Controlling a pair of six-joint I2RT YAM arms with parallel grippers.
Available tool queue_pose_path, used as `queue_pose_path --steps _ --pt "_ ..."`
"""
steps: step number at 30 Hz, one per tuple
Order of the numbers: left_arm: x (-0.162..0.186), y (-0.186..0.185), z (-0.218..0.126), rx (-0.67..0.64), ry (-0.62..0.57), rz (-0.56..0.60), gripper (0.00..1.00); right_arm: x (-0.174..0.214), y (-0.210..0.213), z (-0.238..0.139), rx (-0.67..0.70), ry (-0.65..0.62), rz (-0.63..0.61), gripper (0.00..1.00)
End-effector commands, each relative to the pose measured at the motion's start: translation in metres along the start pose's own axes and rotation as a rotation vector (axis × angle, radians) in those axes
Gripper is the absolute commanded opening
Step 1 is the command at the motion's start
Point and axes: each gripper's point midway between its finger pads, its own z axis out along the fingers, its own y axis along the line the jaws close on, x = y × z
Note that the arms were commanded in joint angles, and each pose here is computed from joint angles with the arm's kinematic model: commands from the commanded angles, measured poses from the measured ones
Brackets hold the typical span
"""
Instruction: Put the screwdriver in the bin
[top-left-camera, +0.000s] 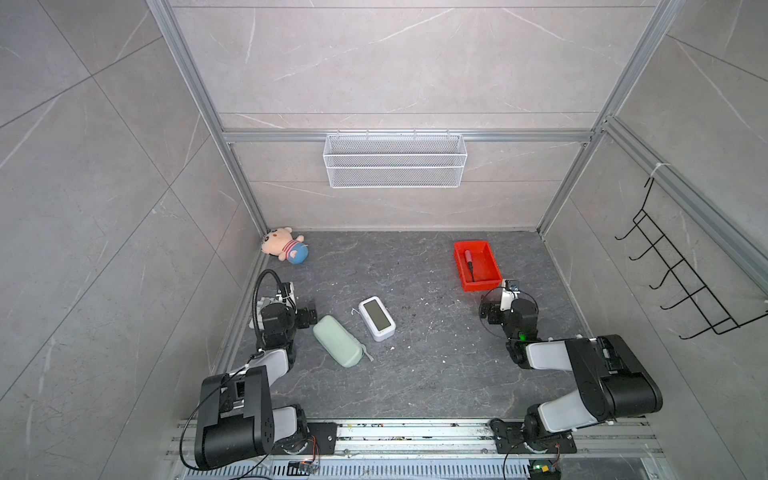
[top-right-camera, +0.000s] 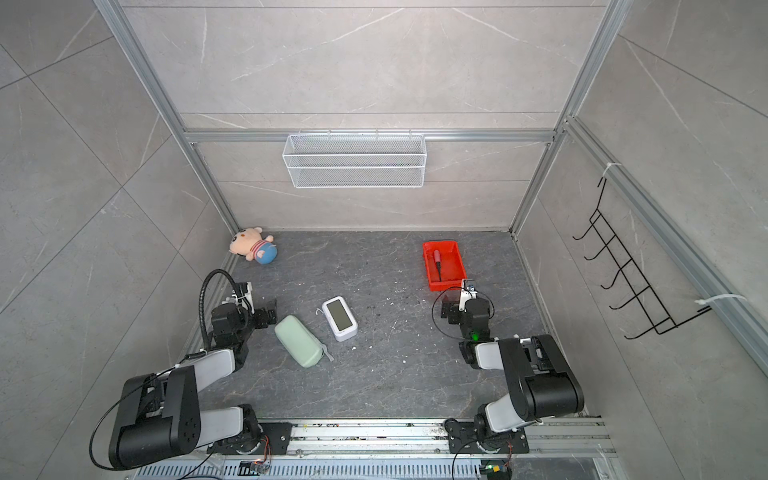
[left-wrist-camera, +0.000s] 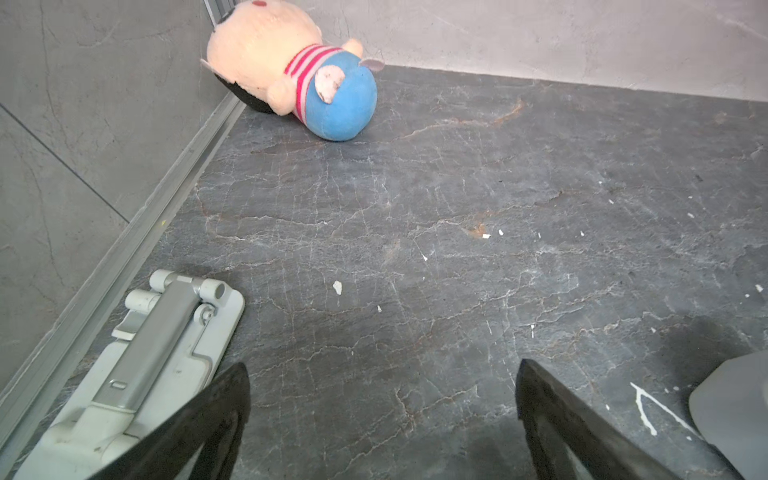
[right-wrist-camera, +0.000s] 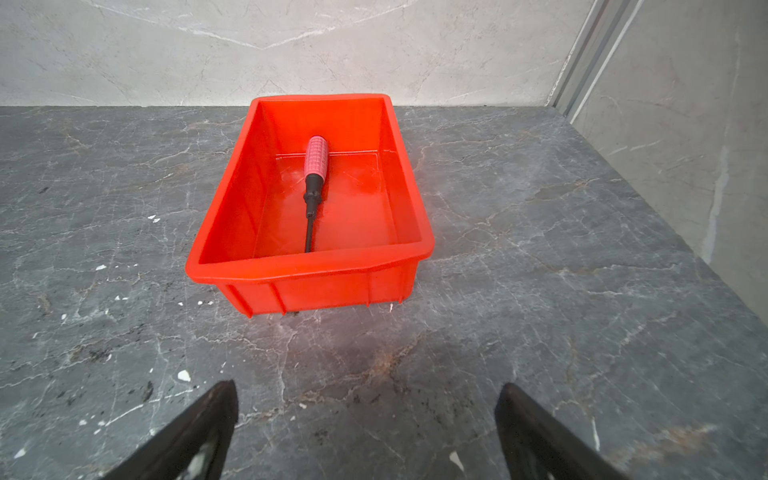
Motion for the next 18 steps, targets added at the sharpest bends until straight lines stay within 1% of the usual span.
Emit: queue_pose_path --steps 1,2,7,8,10,18 --pt "-0.020 -0.003 0.003 0.022 -0.084 -0.036 1.00 -0.012 0.001 0.002 -0.008 -0.036 -0.006 0.99" --pt "-0.021 -0.002 0.005 0.023 -0.104 -0.043 1.00 -0.012 0.001 0.002 -0.009 -0.037 -0.007 0.99" --pt "-0.002 -0.001 0.024 -0.008 -0.069 -0.030 1.00 -0.012 0.002 0.003 -0.017 -0.033 -0.013 0.99" --pt "-0.003 0.000 0.027 -0.017 -0.083 -0.030 1.00 -0.013 0.001 0.003 -0.013 -0.033 -0.013 0.99" --pt "0.001 -0.004 0.028 -0.022 -0.036 -0.008 1.00 -0.012 0.002 0.003 -0.014 -0.031 -0.014 0.99" --pt "0.000 -0.007 0.031 -0.043 -0.035 0.015 1.00 -0.013 0.002 0.003 -0.012 -0.031 -0.019 0.99"
